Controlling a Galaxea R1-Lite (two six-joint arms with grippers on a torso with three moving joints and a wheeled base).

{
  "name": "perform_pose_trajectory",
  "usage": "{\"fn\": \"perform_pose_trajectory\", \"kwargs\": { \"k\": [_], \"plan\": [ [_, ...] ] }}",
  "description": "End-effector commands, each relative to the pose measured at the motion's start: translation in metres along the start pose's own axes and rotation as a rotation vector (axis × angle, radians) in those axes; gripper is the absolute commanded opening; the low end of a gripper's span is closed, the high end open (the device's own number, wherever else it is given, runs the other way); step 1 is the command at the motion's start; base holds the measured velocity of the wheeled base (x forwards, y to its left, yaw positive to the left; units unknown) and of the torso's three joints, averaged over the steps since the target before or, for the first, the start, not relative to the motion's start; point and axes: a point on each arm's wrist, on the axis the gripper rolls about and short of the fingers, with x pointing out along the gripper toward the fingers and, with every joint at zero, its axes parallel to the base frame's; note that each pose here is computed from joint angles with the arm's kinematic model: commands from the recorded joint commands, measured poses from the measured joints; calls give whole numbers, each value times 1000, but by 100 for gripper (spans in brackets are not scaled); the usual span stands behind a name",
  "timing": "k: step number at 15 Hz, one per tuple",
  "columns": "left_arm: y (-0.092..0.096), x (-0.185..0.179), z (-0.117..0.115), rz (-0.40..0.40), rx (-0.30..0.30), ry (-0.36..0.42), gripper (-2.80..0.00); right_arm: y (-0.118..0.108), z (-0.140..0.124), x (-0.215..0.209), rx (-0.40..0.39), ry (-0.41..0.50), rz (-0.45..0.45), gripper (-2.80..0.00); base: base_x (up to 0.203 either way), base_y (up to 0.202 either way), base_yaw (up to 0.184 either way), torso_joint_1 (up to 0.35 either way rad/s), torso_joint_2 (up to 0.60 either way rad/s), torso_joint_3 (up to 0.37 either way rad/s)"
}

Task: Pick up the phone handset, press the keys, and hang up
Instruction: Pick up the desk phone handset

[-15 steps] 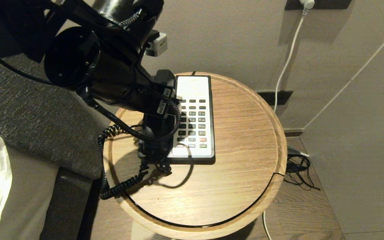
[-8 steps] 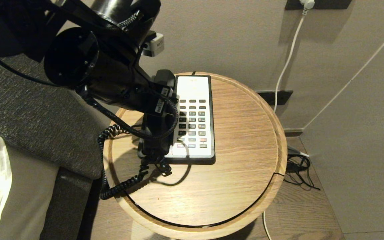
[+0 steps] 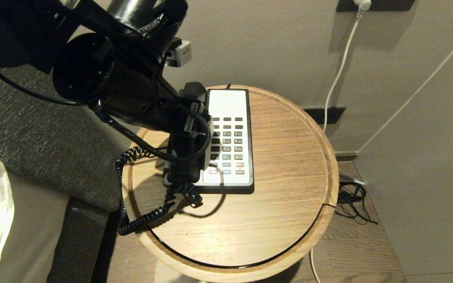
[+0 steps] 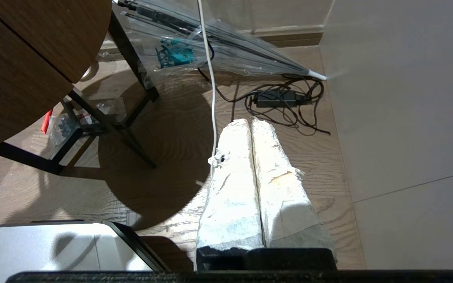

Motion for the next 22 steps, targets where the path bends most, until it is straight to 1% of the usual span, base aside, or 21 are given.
{"fn": "perform_pose_trajectory", "kwargs": {
  "k": [1,11,19,20,22],
  "plan": [
    [0,1,-1,3,1,6,0,0,0,0,0,0,0,-280,0,0,0,0,0,0],
    [0,-1,0,2,-2,-1,0,0,0,0,0,0,0,-280,0,0,0,0,0,0],
    [0,2,-1,6,-3,8,0,0,0,0,0,0,0,-280,0,0,0,0,0,0],
    [0,2,-1,6,-1,13,-280,0,0,0,-1,-2,0,-280,0,0,0,0,0,0],
    [0,2,0,6,-3,7,-280,0,0,0,-1,-1,0,-280,0,0,0,0,0,0]
  ]
}}
